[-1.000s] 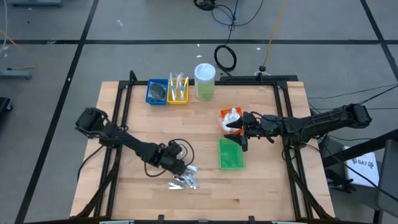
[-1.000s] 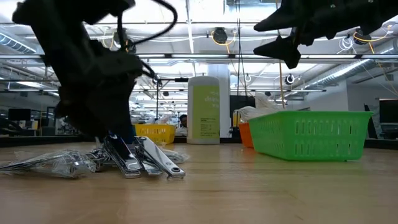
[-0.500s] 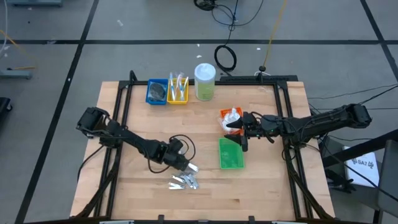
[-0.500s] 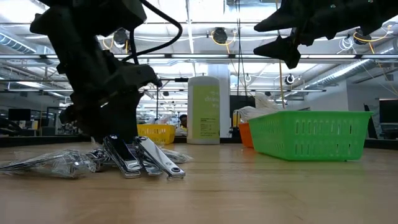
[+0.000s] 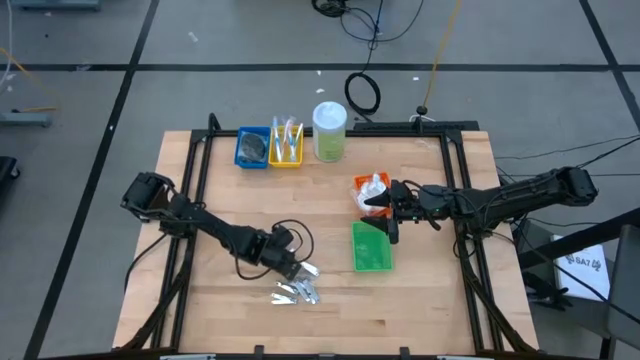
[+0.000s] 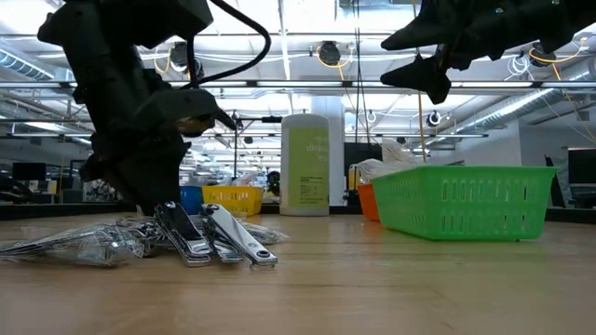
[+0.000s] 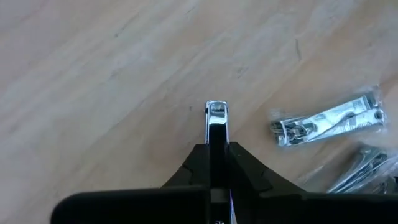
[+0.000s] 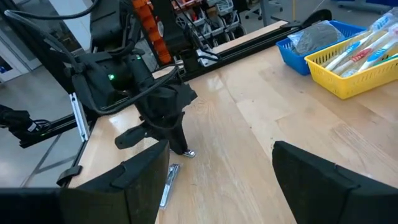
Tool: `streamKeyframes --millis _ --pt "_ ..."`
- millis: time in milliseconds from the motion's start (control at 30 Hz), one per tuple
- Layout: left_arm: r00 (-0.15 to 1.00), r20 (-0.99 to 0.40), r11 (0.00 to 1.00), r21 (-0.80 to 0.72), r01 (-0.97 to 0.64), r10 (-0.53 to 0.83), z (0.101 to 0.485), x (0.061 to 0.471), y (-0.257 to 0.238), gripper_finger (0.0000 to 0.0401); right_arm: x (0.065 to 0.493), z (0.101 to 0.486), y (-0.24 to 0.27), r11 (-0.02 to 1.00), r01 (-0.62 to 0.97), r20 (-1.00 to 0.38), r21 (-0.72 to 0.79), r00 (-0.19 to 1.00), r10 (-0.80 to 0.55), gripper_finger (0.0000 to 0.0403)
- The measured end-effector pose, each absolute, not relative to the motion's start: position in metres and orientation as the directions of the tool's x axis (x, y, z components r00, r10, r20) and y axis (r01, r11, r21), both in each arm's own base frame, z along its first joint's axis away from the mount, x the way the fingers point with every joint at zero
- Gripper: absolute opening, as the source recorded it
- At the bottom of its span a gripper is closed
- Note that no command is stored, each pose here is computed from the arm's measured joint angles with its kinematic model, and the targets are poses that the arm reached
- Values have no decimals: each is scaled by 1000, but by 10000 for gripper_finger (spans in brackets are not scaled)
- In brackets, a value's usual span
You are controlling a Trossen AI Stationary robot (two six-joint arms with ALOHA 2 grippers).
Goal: Pick & Place Travel size toiletries
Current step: Put the nail cutter into the green bin
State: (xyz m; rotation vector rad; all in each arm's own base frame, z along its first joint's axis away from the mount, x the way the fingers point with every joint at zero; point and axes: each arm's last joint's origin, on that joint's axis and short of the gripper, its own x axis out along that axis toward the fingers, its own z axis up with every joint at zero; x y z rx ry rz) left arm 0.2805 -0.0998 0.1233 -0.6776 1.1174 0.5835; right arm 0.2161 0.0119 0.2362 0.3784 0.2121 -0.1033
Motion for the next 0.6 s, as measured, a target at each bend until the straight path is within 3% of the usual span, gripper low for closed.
streamKeyframes --millis 233,300,433,600 --pt "466 -867 799 -148 -583 180 149 279 -95 11 217 231 12 894 149 -217 422 974 -60 270" --pt "609 -772 840 -200 -504 181 175 283 -98 11 217 226 13 887 144 -206 439 977 -56 270" --pt "808 -566 939 -162 -302 163 218 285 -101 12 221 219 17 909 87 -136 407 990 -34 270" --pt "968 -250 999 -27 -27 19 264 293 -107 11 232 214 31 962 -20 -6 272 1000 23 270"
